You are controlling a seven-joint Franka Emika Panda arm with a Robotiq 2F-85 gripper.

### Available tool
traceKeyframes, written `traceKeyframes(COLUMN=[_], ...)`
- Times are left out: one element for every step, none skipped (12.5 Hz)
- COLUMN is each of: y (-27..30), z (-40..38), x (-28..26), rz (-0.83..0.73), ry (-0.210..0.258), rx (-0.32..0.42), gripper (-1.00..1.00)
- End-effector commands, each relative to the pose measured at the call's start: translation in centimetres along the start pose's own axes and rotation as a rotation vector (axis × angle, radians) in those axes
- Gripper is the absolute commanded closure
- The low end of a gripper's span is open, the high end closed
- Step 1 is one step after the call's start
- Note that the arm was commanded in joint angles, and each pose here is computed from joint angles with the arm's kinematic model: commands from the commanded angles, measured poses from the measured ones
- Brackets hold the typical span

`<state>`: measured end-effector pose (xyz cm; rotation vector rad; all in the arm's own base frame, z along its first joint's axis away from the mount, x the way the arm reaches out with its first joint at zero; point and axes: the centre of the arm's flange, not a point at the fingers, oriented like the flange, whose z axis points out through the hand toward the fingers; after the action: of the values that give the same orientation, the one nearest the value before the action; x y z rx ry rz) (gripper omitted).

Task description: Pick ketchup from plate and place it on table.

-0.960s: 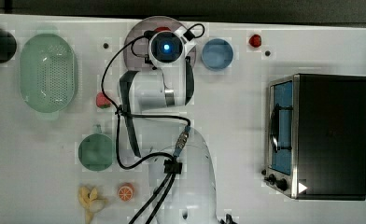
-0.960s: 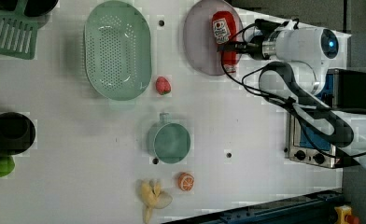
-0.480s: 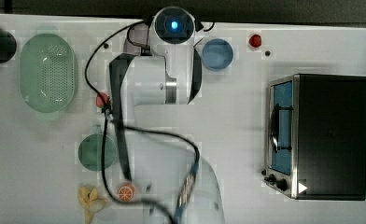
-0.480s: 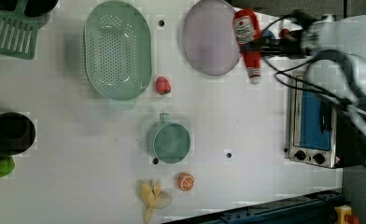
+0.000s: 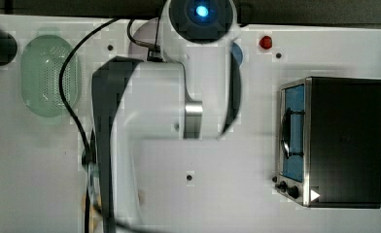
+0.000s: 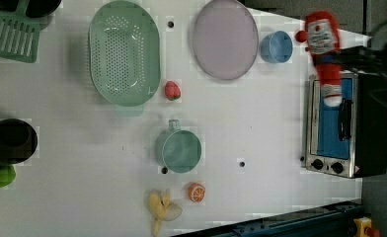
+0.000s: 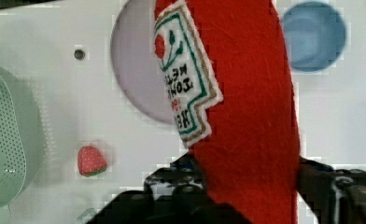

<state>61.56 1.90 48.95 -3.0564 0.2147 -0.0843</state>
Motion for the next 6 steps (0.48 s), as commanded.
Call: traceKeyframes(y=[6.8,7.5,7.8,7.8,7.9,7.9], z=[1.8,2.5,3.4,4.4,5.6,7.1], x=[-2.7,-4.1,-5.6,-6.8,-7.8,-8.8], rz=[0.097,0.108,0.112,0.112,0.109,0.108], ry=[-0.064,-0.086,-0.105,-0.106,-0.09,-0.074], rx=[-0.027,-0.029,-0.031,-0.032,-0.034,-0.035], gripper=[-0.2,-0.2,-0.2,-0.2,-0.2,-0.2])
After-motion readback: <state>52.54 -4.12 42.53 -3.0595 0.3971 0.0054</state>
